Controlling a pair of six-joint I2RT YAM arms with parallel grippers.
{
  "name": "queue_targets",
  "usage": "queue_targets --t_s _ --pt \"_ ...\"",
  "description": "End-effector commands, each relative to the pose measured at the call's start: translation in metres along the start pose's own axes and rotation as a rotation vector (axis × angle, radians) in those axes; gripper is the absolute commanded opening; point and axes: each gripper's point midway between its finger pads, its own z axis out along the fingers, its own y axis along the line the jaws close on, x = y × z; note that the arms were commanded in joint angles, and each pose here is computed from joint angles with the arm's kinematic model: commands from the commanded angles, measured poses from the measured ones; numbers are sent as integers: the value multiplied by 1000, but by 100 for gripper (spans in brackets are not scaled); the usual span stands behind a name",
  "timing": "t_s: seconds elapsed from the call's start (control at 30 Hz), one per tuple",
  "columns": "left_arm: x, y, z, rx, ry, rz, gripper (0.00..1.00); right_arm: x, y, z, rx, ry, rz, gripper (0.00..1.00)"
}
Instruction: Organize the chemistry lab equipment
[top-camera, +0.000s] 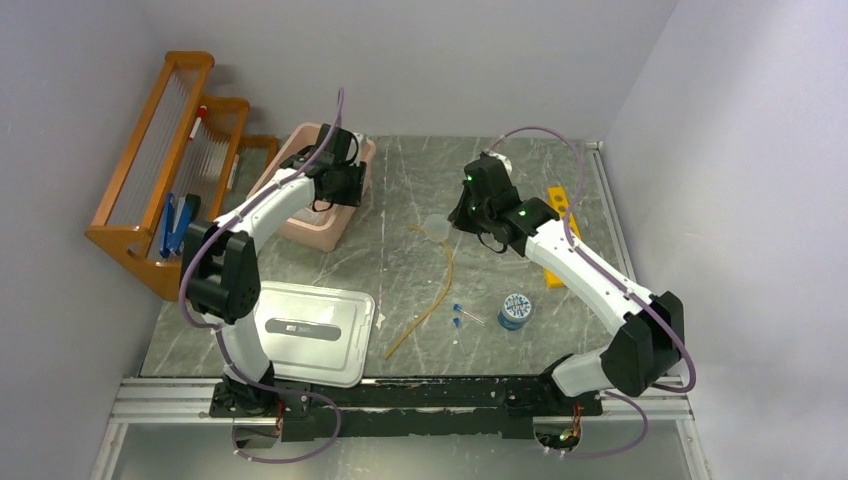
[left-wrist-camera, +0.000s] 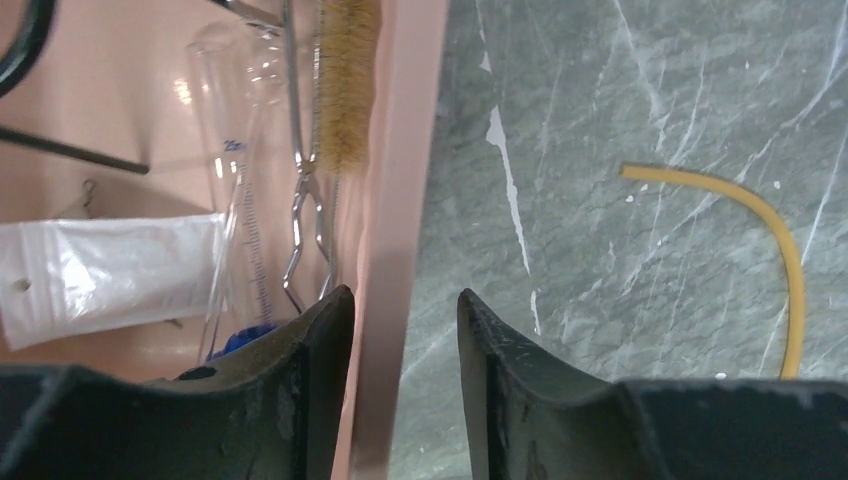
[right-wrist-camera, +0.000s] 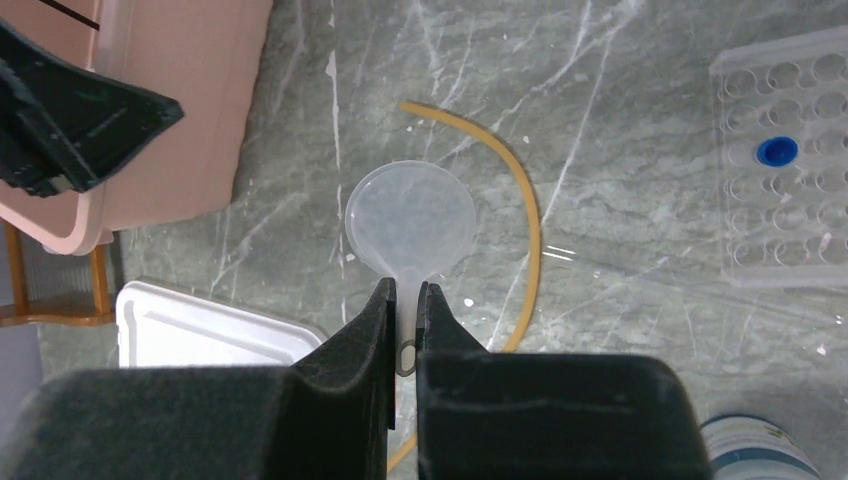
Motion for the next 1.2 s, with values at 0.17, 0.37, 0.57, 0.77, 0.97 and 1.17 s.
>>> queue_targets --t_s 0.17,0.37,0.57,0.77,0.97,1.17 --pt "-28 -34 1 180 -58 83 29 -22 21 4 -63 -50 -5 0" --pt "-33 -72 -3 311 -61 61 22 -34 33 7 -90 -71 -11 0" --pt "-29 -108 -5 415 -52 14 22 -51 50 12 -132 -102 -23 0" --pt "-32 -124 -13 447 -59 -5 36 -68 67 14 -172 -130 -36 0" --pt "-61 -112 -42 383 -146 -17 56 -79 86 13 -231 -148 -35 0" --pt "-93 -38 -87 40 -311 -119 55 -77 113 16 -287 -149 -56 0"
